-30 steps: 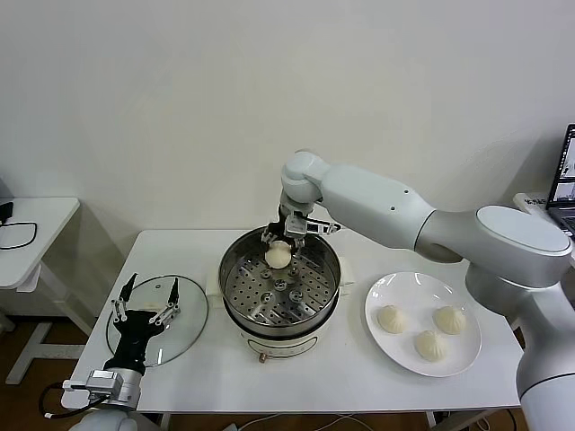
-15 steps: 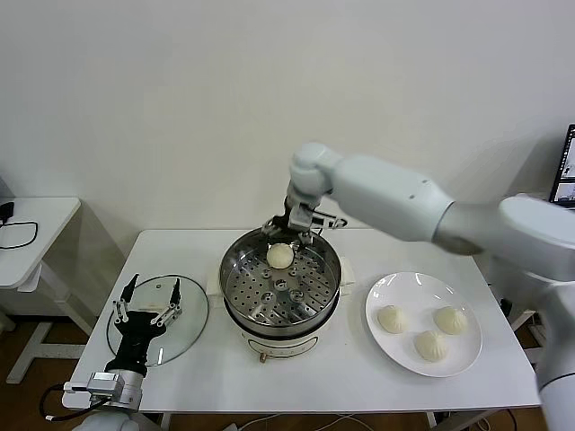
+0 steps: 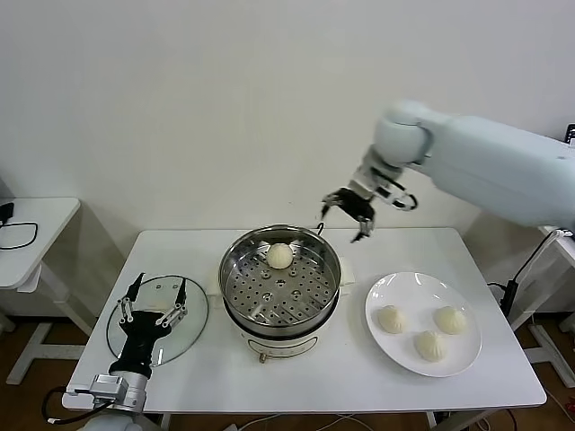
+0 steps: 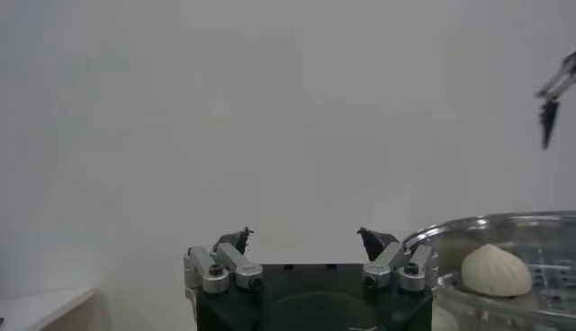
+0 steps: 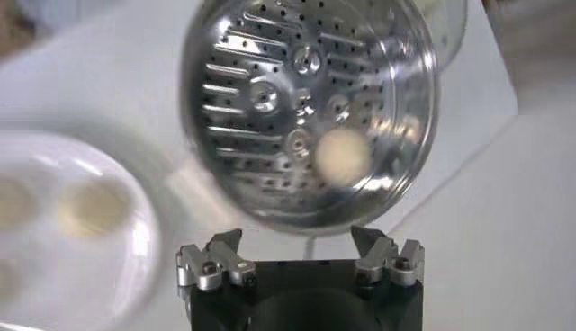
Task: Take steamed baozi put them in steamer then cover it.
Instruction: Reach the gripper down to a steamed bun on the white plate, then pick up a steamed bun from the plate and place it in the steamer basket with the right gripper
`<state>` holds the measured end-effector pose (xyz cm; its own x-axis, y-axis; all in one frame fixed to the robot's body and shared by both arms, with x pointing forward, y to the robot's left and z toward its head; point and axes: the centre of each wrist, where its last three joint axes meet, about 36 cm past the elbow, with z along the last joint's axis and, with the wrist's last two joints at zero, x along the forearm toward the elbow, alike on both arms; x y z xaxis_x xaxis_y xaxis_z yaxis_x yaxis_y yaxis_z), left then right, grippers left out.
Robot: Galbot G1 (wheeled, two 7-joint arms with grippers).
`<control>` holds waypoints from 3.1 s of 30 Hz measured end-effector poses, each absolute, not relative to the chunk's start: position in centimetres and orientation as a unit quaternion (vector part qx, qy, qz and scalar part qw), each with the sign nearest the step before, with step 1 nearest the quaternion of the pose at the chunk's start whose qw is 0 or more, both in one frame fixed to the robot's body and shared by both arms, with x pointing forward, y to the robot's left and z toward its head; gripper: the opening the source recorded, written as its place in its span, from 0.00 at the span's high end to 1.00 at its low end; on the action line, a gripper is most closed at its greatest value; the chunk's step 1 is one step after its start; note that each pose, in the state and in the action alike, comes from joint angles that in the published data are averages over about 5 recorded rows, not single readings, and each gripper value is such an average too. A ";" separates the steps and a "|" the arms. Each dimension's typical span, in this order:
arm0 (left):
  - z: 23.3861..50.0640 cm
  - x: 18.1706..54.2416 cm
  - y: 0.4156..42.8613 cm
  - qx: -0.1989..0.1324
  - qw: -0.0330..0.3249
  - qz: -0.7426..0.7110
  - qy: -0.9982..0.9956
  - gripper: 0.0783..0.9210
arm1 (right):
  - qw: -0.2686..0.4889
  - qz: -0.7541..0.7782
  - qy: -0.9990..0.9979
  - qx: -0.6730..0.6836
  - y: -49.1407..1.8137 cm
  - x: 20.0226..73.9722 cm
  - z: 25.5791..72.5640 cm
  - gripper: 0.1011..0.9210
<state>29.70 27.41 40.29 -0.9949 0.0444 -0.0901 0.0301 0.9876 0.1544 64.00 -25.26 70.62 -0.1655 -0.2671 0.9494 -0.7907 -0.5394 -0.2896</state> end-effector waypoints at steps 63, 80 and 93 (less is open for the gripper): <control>39.0 30.1 26.9 0.024 0.040 0.080 0.996 0.12 | 0.418 0.491 -0.567 0.512 -35.3 59.5 46.2 0.21; 38.9 30.1 26.7 0.027 0.040 0.080 0.996 0.12 | 0.417 0.483 -0.571 0.515 -35.8 59.4 47.6 0.27; 39.2 30.2 26.7 0.028 0.044 0.082 0.995 0.12 | 0.397 0.472 -0.592 0.519 -36.8 58.3 57.1 0.27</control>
<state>30.17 26.72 39.23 -0.9945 0.0635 -0.0831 0.0491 0.9851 0.1650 58.30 -36.80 57.10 -0.1458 -0.2396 0.9598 -0.9891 0.0170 -0.1460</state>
